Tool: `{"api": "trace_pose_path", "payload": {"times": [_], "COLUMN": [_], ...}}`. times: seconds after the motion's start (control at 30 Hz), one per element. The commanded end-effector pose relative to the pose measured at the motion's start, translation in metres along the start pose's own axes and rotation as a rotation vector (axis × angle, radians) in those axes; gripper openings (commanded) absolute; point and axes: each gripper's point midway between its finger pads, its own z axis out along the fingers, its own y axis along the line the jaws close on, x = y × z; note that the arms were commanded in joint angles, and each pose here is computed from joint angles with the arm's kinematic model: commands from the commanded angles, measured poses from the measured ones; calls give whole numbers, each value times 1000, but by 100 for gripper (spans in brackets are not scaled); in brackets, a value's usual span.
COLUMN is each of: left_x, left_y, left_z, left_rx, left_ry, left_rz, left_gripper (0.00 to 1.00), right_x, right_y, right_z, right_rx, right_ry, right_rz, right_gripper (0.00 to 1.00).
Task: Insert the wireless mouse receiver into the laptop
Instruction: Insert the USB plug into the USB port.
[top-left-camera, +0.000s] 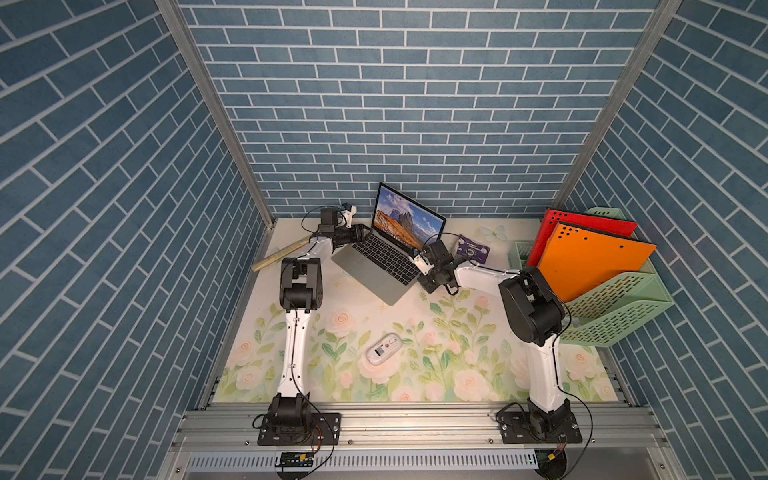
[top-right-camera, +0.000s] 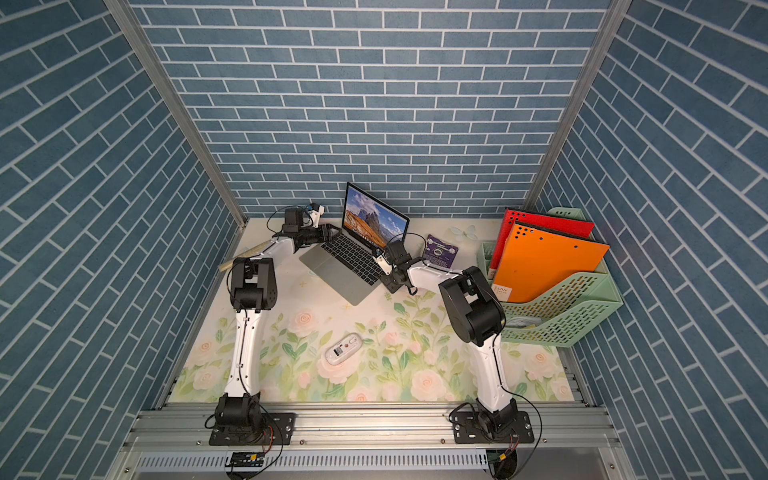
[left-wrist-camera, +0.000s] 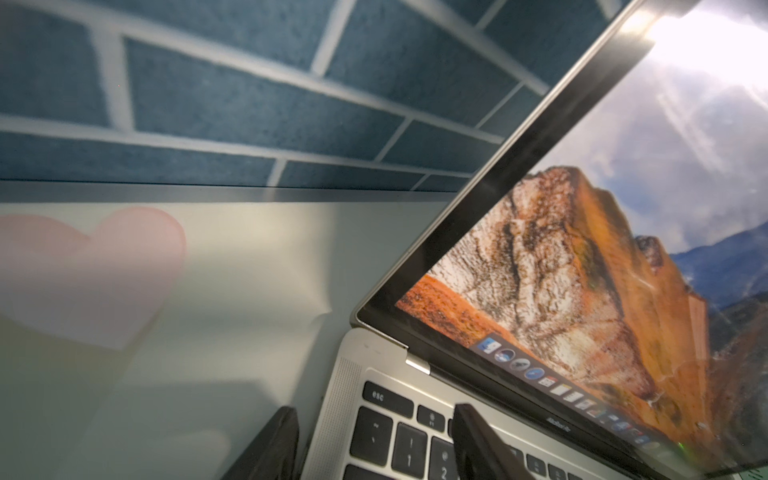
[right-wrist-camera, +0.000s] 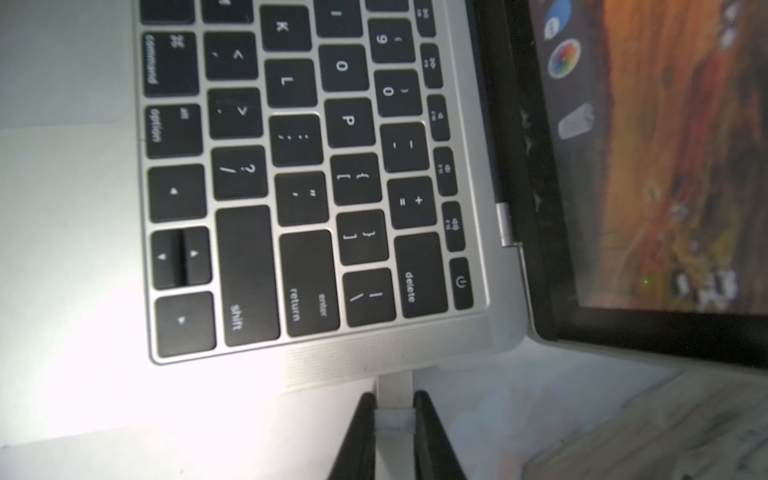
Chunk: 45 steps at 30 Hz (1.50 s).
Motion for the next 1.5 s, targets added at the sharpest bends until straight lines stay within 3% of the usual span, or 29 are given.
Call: {"api": "trace_pose_path", "payload": {"times": [0.0, 0.2, 0.43, 0.77, 0.97, 1.1, 1.3, 1.47], "left_x": [81, 105, 131, 184, 224, 231, 216, 200], "left_y": [-14, -30, -52, -97, -110, -107, -80, -46], "left_z": [15, 7, -9, -50, -58, -57, -49, -48], "left_rx": [104, 194, 252, 373, 399, 380, 220, 72], "left_ry": [237, 316, 406, 565, 683, 709, 663, 594], "left_rz": [-164, -183, -190, -108, -103, -98, -91, -136], "left_gripper": [64, 62, 62, 59, 57, 56, 63, 64], "right_x": [-23, -7, 20, 45, 46, 43, 66, 85], "right_y": [12, 22, 62, 84, 82, 78, 66, 64], "right_z": [2, 10, -7, -28, -16, -8, -6, -22], "right_rx": [-81, -171, -336, -243, -181, -190, -189, -187], "right_ry": [-138, -129, -112, -134, -153, -127, -49, -12], "right_rz": [-27, -10, -30, 3, 75, 77, 106, 109], "right_gripper": [0, 0, 0, 0, 0, 2, 15, 40]}}
